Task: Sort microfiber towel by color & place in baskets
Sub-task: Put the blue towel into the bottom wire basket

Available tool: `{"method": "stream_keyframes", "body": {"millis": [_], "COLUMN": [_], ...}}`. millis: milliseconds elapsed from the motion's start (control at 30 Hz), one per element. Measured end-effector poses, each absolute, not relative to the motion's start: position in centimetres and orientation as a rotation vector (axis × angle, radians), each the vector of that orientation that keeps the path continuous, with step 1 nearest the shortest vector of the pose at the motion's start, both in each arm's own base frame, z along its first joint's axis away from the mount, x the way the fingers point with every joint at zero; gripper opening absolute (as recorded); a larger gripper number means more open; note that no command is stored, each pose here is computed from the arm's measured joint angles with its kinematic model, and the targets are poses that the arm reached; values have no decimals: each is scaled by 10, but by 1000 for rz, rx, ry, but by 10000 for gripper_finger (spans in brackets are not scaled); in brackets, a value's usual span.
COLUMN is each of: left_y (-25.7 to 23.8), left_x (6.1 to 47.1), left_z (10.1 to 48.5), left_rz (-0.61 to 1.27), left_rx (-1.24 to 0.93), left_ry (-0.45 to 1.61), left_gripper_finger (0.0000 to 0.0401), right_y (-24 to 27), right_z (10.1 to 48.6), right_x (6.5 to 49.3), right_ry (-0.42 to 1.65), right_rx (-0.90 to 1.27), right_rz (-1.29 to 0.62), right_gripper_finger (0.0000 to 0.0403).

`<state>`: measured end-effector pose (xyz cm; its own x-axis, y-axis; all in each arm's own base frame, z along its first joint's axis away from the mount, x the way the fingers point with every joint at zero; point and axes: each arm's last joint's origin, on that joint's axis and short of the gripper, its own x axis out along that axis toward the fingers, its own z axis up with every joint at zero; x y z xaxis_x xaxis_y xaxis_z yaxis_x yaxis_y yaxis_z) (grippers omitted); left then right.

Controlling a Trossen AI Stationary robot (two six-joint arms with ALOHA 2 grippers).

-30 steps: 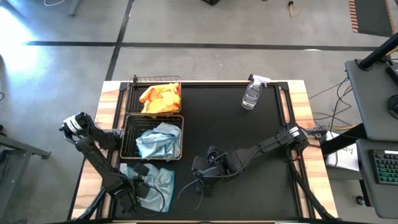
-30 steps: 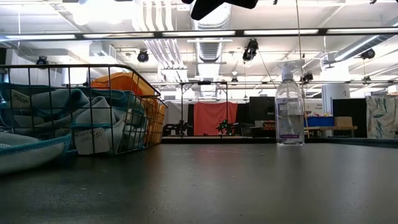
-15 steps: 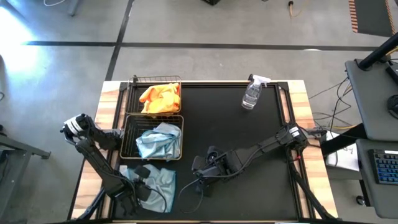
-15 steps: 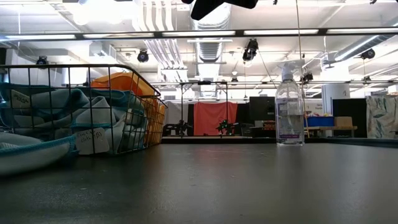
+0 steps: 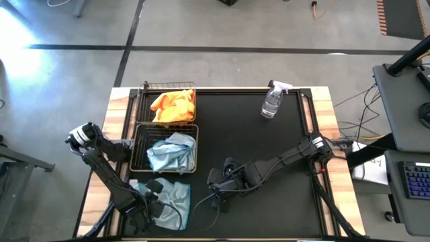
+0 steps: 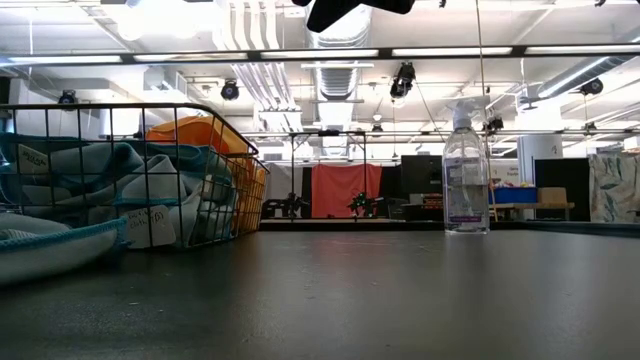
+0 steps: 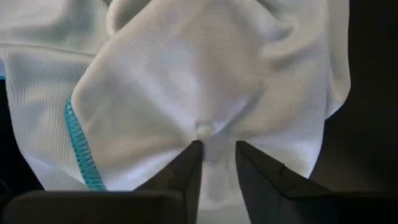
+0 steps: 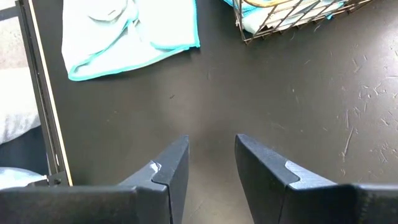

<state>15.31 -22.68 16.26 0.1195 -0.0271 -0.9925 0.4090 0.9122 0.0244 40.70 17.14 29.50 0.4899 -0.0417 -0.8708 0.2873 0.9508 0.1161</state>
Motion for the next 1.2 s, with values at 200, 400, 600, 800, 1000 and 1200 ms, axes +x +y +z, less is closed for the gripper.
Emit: {"method": "stream_keyframes", "body": {"millis": [200,400,600,800,1000,1200], "left_y": [-227,-227,-221,-218,-217,-215], "left_x": [153,153,161,172,174,172], "left_z": [163,163,163,164,160,156], "left_rz": [-339,-368,-360,-366,-397,-387], "left_rx": [317,353,412,401,415,417], "left_ry": [1436,1423,1384,1347,1323,1334], "left_gripper_finger": [129,159,172,174,175,175], "right_y": [171,171,171,171,171,171], "right_z": [295,295,295,295,295,295], "right_x": [407,407,407,407,407,407], "right_ry": [1043,1043,1043,1043,1043,1043], "right_rx": [261,261,261,261,261,261], "right_rz": [-203,-203,-203,-203,-203,-203], "right_gripper_finger": [123,123,123,123,123,123]}}
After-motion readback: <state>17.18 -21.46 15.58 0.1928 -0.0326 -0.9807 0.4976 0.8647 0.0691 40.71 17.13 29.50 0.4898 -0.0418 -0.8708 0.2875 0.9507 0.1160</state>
